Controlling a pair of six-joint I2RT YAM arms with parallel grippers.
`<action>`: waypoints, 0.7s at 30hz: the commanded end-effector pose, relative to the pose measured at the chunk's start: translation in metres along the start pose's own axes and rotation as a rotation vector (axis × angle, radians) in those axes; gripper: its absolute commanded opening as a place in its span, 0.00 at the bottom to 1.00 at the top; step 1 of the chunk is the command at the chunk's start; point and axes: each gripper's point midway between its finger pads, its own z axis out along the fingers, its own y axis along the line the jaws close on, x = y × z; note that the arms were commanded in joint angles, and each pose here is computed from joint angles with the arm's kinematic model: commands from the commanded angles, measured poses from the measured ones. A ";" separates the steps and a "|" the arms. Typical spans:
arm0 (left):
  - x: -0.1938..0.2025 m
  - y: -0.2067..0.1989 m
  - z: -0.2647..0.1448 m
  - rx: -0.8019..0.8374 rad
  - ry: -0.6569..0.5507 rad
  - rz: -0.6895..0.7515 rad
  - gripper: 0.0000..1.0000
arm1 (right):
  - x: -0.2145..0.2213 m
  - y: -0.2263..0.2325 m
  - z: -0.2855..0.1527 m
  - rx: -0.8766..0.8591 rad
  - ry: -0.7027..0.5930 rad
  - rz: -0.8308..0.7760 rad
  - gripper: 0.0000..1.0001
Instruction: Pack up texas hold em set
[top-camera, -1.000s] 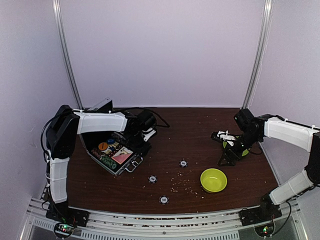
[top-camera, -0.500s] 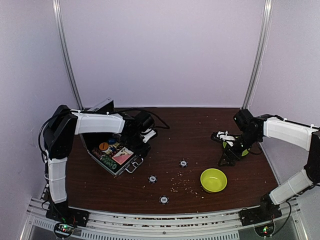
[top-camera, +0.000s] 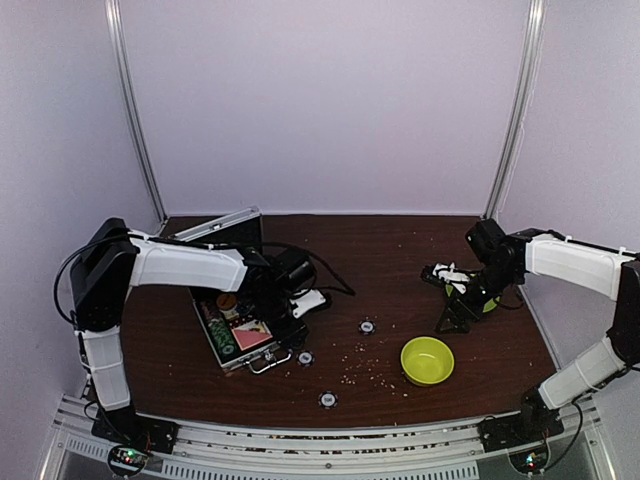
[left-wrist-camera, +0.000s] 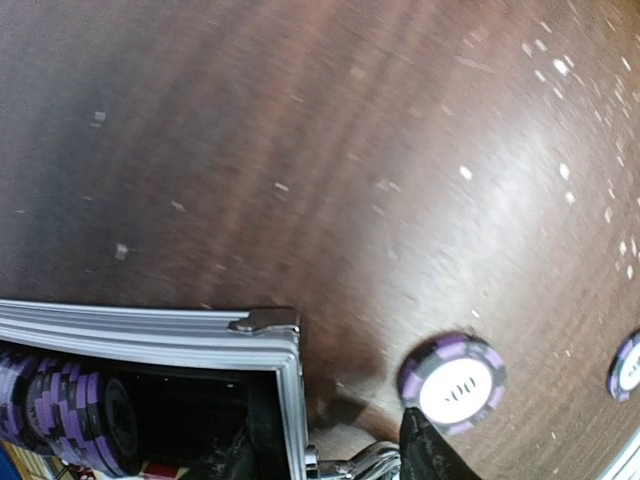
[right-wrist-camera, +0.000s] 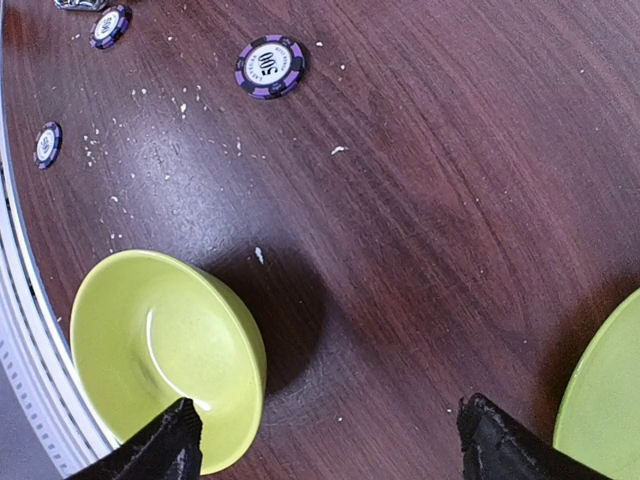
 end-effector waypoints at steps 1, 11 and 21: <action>0.015 -0.023 -0.007 0.100 0.025 0.056 0.47 | -0.003 -0.002 -0.003 0.009 0.006 -0.017 0.89; -0.005 -0.025 -0.067 0.181 -0.082 0.093 0.51 | -0.004 -0.001 -0.004 0.009 0.003 -0.018 0.90; 0.001 0.028 -0.101 0.046 -0.126 -0.044 0.50 | -0.005 0.000 -0.005 0.005 -0.002 -0.020 0.90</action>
